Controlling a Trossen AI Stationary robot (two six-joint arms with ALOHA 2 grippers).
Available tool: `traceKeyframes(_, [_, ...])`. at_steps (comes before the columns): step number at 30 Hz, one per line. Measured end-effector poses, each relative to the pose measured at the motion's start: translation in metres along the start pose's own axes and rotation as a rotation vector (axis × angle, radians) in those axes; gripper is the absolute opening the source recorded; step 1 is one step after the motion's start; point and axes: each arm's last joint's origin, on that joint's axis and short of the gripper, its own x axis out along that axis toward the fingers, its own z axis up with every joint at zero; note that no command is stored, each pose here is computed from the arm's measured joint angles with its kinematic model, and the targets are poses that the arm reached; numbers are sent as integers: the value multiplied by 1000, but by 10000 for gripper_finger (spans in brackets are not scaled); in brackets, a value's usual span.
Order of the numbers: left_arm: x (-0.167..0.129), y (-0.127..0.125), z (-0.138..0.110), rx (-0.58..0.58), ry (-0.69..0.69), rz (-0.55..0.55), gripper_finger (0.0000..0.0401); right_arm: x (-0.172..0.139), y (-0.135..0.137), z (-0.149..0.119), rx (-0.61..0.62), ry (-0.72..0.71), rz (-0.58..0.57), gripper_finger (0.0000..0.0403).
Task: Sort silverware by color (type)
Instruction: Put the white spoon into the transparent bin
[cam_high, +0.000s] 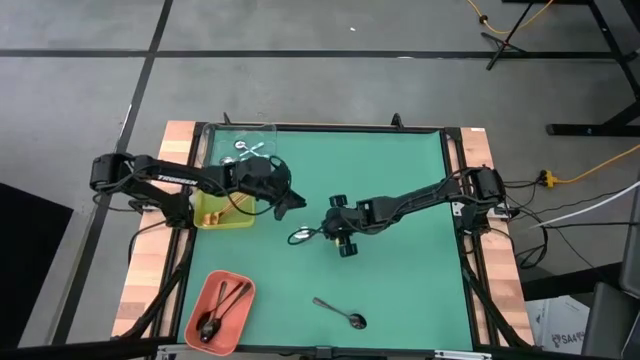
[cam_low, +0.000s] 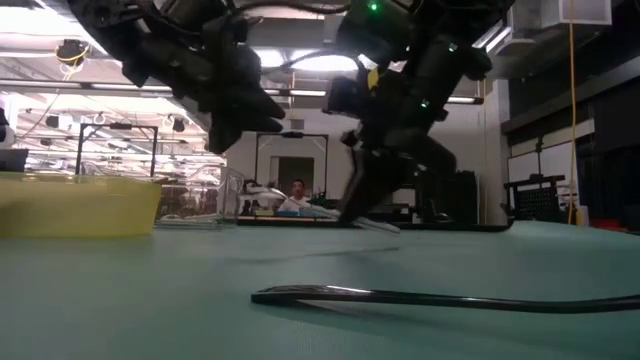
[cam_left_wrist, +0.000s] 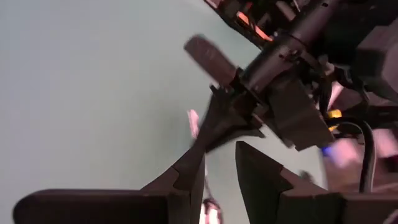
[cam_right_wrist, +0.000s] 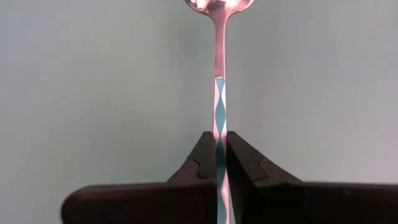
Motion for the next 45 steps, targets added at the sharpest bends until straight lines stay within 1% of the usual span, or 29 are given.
traceKeyframes(4, [-2, 5, -2, -124, 84, -54, 84, 0, -3, 7, -75, -67, -67, 2])
traceKeyframes(9, [-4, 10, -6, -257, 179, -75, 84, -2, -7, 17, -184, -148, -163, 1])
traceKeyframes(13, [-4, 10, -7, -326, 212, -95, 84, -4, -10, 25, -279, -201, -242, 1])
traceKeyframes(18, [-4, 9, -7, -393, 228, -103, 84, -6, -12, 31, -404, -239, -313, 1])
traceKeyframes(23, [-4, 9, -8, -406, 234, -95, 84, -8, -13, 35, -496, -260, -346, 1])
traceKeyframes(27, [-4, 10, -9, -456, 246, -83, 84, -9, -15, 37, -537, -265, -387, 1])
traceKeyframes(30, [-5, 10, -10, -464, 256, -74, 84, -10, -16, 39, -551, -266, -430, 1])
traceKeyframes(35, [-5, 10, -11, -490, 262, -65, 84, -12, -17, 42, -584, -280, -469, 1])
traceKeyframes(40, [-5, 10, -11, -490, 278, -89, 84, -13, -18, 44, -587, -293, -479, 1])
traceKeyframes(45, [-4, 8, -11, -486, 280, -91, 84, -13, -18, 44, -587, -292, -479, 1])
